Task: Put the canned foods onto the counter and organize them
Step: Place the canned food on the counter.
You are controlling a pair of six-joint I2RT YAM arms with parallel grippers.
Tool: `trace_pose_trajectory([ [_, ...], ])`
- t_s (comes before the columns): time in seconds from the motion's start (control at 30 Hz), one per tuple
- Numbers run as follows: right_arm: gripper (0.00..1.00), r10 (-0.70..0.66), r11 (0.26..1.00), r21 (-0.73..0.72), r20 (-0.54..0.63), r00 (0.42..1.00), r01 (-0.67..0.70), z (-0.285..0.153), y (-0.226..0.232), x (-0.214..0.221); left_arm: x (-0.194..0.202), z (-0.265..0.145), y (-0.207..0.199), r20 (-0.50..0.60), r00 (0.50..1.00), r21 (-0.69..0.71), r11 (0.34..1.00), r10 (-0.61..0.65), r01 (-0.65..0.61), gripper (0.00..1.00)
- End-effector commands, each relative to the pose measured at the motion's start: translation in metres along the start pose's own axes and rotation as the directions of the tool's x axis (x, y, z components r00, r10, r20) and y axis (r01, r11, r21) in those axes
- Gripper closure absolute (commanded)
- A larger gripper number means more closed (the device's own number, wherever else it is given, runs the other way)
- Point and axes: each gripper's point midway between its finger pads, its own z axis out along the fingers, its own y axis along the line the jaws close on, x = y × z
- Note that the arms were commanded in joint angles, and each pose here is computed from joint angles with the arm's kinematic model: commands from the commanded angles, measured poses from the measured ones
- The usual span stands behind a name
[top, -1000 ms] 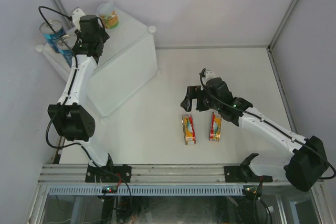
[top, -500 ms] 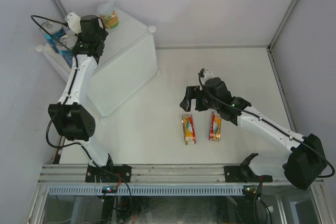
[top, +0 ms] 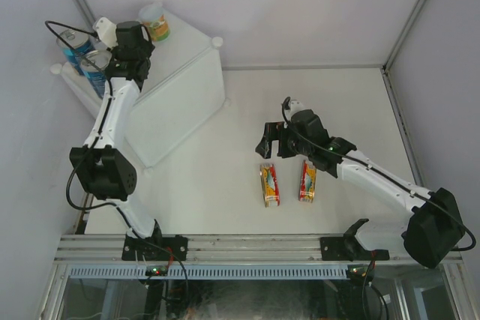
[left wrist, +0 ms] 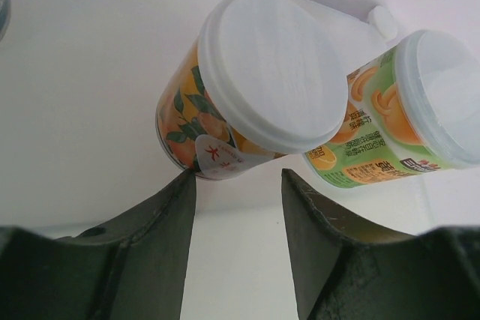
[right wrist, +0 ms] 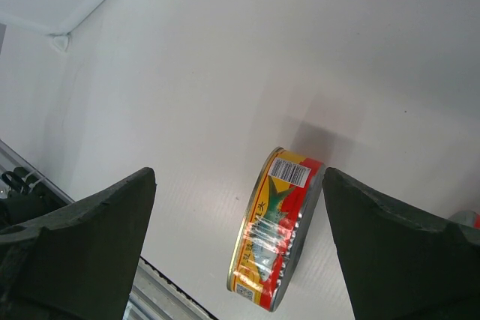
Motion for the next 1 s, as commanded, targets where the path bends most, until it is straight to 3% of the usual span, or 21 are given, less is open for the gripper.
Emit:
trace_pose_trajectory([
  [0.0,0.08,-0.007,0.999,-0.05,0.08,0.997,0.011,-0.004,0.016,-0.03,-0.024,-0.008,-0.036,0.058,0.998,0.105,0.994,0.017,-0.023,0.46],
  [0.37,0.08,-0.006,0.999,-0.05,0.082,0.997,0.011,-0.003,0.014,-0.033,-0.014,-0.015,-0.052,0.039,0.998,0.142,0.988,0.056,-0.061,0.46],
  [0.97,0.08,0.012,0.999,-0.041,0.061,0.998,-0.009,0.008,0.009,-0.031,-0.026,0.006,-0.074,0.128,0.985,0.184,0.973,0.117,-0.139,0.45],
])
